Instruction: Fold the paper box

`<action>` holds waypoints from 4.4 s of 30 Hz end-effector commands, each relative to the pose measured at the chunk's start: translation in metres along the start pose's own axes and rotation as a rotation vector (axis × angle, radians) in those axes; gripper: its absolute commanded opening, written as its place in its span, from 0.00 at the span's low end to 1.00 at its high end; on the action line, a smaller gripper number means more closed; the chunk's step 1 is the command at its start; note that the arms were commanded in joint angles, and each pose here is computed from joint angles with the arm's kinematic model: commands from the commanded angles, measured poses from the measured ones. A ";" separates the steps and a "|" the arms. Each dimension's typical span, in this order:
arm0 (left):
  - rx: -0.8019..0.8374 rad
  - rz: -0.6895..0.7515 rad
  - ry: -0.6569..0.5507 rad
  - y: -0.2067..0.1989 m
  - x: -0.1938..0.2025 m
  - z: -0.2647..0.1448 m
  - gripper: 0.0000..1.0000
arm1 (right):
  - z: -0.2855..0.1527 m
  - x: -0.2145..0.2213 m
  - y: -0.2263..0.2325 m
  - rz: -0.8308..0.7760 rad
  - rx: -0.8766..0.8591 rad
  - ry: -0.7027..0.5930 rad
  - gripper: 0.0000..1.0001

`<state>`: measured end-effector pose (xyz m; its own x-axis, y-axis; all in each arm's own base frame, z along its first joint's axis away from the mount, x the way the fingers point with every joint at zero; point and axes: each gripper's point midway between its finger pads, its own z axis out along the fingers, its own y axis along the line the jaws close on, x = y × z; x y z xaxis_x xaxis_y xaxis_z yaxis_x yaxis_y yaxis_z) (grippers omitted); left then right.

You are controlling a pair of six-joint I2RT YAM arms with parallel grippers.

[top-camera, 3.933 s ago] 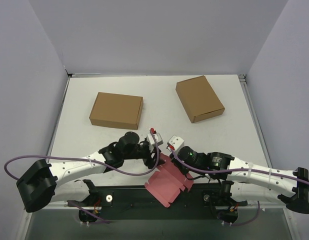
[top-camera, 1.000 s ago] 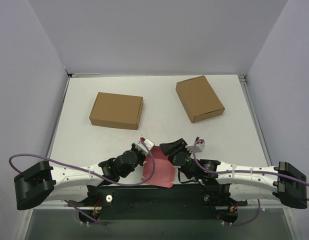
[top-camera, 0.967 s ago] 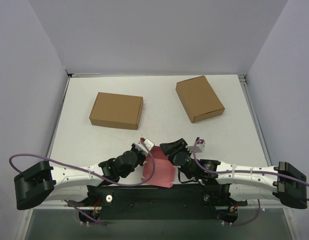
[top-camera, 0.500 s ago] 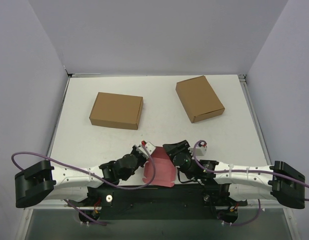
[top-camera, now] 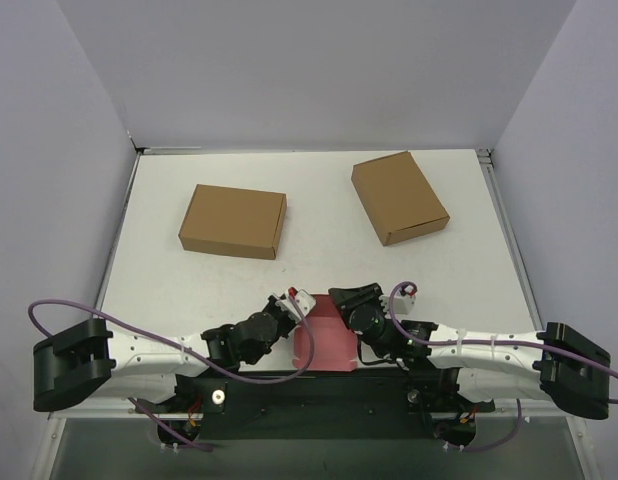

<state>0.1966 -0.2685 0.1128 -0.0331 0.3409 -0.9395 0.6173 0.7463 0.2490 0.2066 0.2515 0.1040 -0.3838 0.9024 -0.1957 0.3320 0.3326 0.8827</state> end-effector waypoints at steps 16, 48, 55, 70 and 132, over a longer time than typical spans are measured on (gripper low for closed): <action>0.074 -0.064 -0.081 -0.011 -0.024 -0.007 0.51 | 0.005 -0.004 -0.009 0.055 -0.006 -0.023 0.02; 0.072 -0.201 0.094 0.014 -0.007 0.002 0.79 | 0.003 -0.009 -0.017 0.055 -0.004 -0.038 0.00; 0.088 -0.201 0.084 0.009 -0.007 0.012 0.79 | 0.003 -0.009 -0.017 0.051 -0.008 -0.037 0.00; 0.131 -0.191 0.069 -0.001 -0.026 0.024 0.84 | 0.003 -0.009 -0.016 0.041 -0.013 -0.039 0.00; 0.305 -0.527 0.232 -0.030 0.033 0.018 0.68 | 0.001 -0.018 -0.036 -0.009 0.036 -0.095 0.00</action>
<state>0.1864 -0.2815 0.0429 -0.5934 0.1852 -0.7833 0.6479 0.6872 -0.3284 0.2016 0.2388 0.0835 -0.3476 0.9180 -0.1911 0.3583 0.3184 0.8776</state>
